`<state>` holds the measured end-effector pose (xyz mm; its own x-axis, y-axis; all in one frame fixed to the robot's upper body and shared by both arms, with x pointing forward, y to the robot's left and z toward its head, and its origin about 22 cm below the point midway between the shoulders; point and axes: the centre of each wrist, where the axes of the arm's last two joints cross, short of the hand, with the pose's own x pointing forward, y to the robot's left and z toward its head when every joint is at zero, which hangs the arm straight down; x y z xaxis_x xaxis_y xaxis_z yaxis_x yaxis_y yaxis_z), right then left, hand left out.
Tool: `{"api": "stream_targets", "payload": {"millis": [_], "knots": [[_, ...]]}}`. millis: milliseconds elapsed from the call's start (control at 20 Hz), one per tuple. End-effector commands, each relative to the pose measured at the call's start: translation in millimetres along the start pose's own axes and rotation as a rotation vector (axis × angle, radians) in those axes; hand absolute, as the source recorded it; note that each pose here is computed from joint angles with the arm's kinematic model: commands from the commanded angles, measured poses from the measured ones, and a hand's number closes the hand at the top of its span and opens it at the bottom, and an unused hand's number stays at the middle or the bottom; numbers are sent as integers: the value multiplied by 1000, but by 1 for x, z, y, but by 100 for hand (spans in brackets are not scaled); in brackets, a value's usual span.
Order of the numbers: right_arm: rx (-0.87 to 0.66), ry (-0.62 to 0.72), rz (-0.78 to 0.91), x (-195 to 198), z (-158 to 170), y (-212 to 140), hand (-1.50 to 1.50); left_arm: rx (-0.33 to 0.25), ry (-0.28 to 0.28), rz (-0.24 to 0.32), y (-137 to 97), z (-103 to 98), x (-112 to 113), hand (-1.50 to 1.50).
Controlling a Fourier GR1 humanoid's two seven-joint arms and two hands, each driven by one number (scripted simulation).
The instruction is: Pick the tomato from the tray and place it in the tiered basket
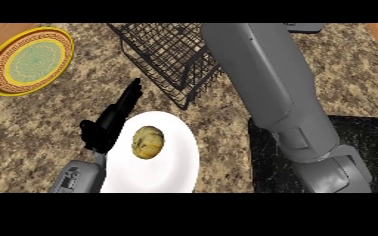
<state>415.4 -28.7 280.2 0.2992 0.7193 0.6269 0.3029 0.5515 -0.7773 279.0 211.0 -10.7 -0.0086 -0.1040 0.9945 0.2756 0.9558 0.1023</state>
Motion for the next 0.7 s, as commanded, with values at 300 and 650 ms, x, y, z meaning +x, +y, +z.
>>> {"api": "stream_targets", "payload": {"millis": [300, 650], "knots": [[54, 135, -252, 6, -16, 21, 150, -5, -11, 7, -3, -4, 1, 0], [192, 377, -475, 17, -23, 11, -150, -16, -1, -11, 1, -7, -1, 0]]}}
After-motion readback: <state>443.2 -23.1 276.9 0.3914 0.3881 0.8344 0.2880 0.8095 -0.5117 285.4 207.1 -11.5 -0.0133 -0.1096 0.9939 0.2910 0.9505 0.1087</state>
